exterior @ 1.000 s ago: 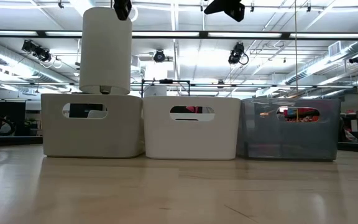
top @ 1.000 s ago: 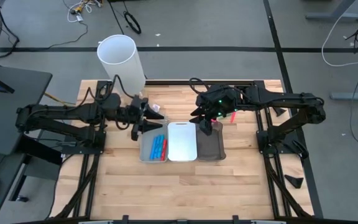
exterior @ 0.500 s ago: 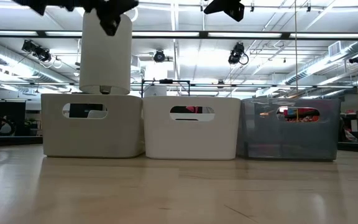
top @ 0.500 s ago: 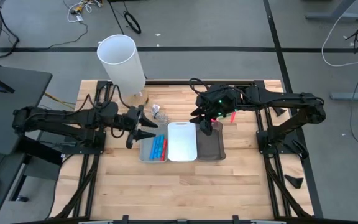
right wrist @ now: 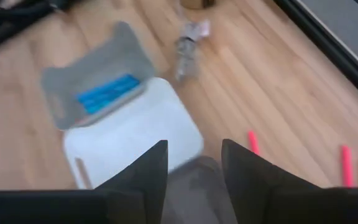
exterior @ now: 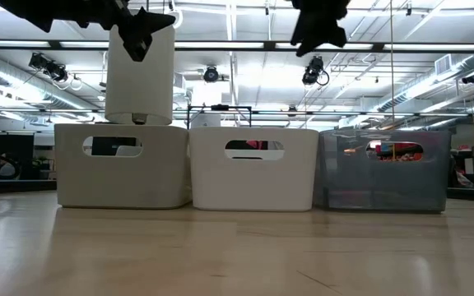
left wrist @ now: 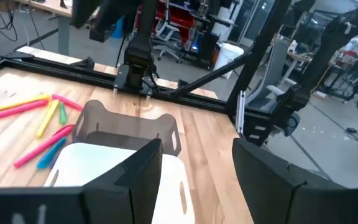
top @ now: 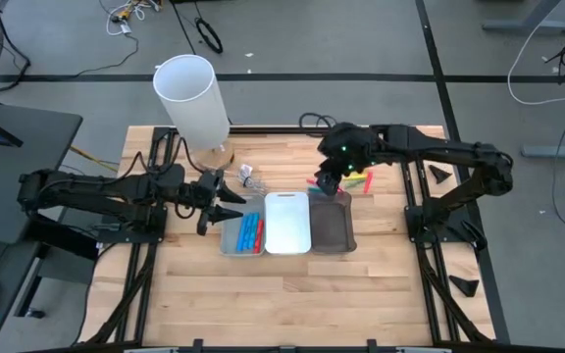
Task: Pick & Place Markers
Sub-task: Put the top yellow pen into the white bin
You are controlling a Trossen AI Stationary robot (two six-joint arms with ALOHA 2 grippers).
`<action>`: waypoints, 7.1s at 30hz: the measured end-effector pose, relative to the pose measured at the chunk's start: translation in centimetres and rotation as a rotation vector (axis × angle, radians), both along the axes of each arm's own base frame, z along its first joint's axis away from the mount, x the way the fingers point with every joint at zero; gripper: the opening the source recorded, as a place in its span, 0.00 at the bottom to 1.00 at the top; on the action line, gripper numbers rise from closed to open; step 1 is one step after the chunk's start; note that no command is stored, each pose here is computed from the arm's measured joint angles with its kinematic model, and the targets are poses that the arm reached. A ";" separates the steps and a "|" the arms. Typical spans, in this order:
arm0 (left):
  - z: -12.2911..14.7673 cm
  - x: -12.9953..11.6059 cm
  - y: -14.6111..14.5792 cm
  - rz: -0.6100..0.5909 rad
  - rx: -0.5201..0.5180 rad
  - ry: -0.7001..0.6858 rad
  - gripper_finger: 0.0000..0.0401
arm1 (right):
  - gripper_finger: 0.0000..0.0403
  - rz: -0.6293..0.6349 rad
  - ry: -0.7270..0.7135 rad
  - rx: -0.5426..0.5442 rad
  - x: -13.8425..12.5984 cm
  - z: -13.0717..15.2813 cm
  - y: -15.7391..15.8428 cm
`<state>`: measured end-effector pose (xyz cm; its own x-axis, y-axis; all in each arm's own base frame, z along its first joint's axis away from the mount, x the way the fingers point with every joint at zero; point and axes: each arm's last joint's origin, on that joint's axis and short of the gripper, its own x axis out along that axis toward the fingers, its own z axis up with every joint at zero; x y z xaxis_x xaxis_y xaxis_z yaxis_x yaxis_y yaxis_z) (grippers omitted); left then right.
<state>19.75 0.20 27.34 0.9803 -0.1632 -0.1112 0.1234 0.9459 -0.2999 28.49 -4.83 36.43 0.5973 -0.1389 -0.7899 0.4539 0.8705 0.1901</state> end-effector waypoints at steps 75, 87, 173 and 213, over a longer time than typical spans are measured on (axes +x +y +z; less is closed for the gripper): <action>0.0 0.0 0.0 0.006 -0.053 0.009 0.50 | 0.37 -0.092 0.582 0.140 -8.5 -20.9 -19.8; 0.0 0.0 0.0 0.006 -0.053 0.009 0.50 | 0.37 -0.073 0.620 0.167 -7.9 -22.7 -19.8; 0.0 0.0 0.0 0.006 -0.053 0.010 0.50 | 0.45 0.621 0.677 -0.149 -2.5 -13.8 -19.7; 0.0 0.0 0.0 0.006 -0.053 0.009 0.50 | 0.21 0.714 0.812 -0.077 0.3 -23.5 -21.4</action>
<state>19.77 0.20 27.35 0.9803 -0.1632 -0.1117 0.1148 0.9295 -0.3506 28.76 -26.25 12.98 -0.1378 -0.0331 -0.9899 -0.1968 0.9804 -0.0053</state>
